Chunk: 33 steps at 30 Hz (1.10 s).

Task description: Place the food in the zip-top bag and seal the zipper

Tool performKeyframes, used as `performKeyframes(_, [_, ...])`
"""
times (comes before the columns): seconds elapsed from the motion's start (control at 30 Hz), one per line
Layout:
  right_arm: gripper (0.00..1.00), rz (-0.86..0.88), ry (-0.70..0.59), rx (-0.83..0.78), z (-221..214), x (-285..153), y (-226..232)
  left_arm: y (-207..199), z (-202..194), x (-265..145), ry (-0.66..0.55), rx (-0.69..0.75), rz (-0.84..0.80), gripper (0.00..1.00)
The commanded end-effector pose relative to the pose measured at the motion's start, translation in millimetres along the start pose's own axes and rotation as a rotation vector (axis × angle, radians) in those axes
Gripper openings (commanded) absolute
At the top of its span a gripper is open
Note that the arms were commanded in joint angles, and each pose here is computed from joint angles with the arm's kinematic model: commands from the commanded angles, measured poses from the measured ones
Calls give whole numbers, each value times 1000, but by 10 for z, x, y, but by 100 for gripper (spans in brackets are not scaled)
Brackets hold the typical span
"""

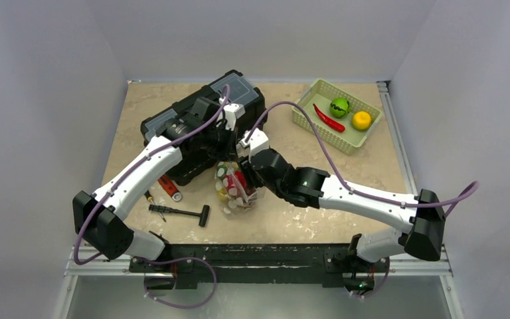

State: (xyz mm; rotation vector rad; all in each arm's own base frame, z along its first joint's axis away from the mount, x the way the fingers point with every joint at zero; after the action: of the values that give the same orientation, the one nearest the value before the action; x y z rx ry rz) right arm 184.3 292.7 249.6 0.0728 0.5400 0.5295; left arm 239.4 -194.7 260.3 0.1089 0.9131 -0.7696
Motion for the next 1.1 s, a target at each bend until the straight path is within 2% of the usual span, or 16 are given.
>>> performKeyframes(0.0, [54, -105, -118, -8, 306, -73, -37, -7, 124, -87, -48, 33, 3, 0])
performKeyframes(0.1, [70, -108, -113, -12, 298, -45, -16, -8, 127, -100, -51, 33, 5, 0])
performKeyframes(0.23, [80, -96, -133, 7, 324, -58, 3, -12, 129, -106, -53, 34, 2, 0])
performKeyframes(0.43, [82, -40, -187, 57, 436, -126, 58, -22, 135, -115, -57, 34, -3, 0])
performKeyframes(0.7, [90, -116, -319, 165, 661, -266, -135, -25, 133, -122, -57, 34, -4, 0])
performKeyframes(0.9, [92, -174, -382, 380, 899, -260, -695, -29, 137, -122, -58, 34, -10, 0])
performKeyframes(1.07, [95, -290, -386, 547, 1009, -197, -1318, -32, 135, -129, -59, 33, -11, 0])
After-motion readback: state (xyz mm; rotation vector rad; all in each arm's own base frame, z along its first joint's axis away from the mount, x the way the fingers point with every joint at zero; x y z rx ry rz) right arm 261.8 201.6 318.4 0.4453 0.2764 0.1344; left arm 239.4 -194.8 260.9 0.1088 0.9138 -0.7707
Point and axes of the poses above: each gripper's point midway between its finger pads, its own x axis out along the fingers, its own y axis along the line the jaws close on, z = x × y, the point moved 7 cm from there along -x, back along the fingers, and after that the axes turned 13 degrees about x, right-handed, at the moved point
